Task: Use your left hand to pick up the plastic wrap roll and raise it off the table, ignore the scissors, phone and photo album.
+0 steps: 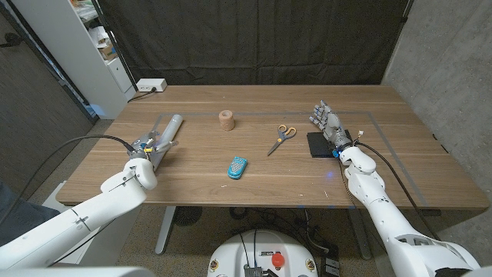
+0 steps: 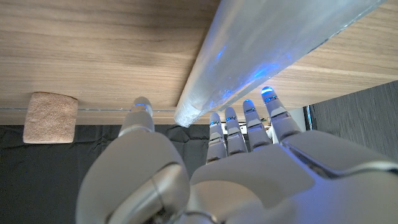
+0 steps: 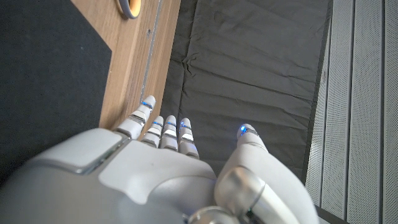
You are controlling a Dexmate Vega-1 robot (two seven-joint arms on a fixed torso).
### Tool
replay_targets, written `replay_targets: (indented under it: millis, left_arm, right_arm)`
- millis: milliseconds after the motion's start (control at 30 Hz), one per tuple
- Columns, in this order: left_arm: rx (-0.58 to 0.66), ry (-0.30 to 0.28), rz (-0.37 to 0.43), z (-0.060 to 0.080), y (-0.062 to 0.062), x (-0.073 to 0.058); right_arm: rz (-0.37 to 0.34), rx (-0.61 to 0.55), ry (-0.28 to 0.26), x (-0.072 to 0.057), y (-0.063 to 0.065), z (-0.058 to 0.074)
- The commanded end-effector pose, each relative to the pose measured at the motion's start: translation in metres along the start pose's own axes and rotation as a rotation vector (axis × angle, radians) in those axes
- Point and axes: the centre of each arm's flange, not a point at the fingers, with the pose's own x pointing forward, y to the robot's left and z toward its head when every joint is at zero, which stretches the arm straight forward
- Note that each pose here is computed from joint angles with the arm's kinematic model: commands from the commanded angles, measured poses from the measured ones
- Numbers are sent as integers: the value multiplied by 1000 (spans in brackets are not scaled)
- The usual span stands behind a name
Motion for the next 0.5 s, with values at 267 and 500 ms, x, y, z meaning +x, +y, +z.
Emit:
replay_targets:
  millis: [267,500]
  left_arm:
    - [-38,61,-6,-16,-1,-6]
    - [-34,75,-13,-14,-3,-6]
  right_arm:
    - [0,4,27,-1,-3,-11]
    - [4,12,33,0,-3,-15]
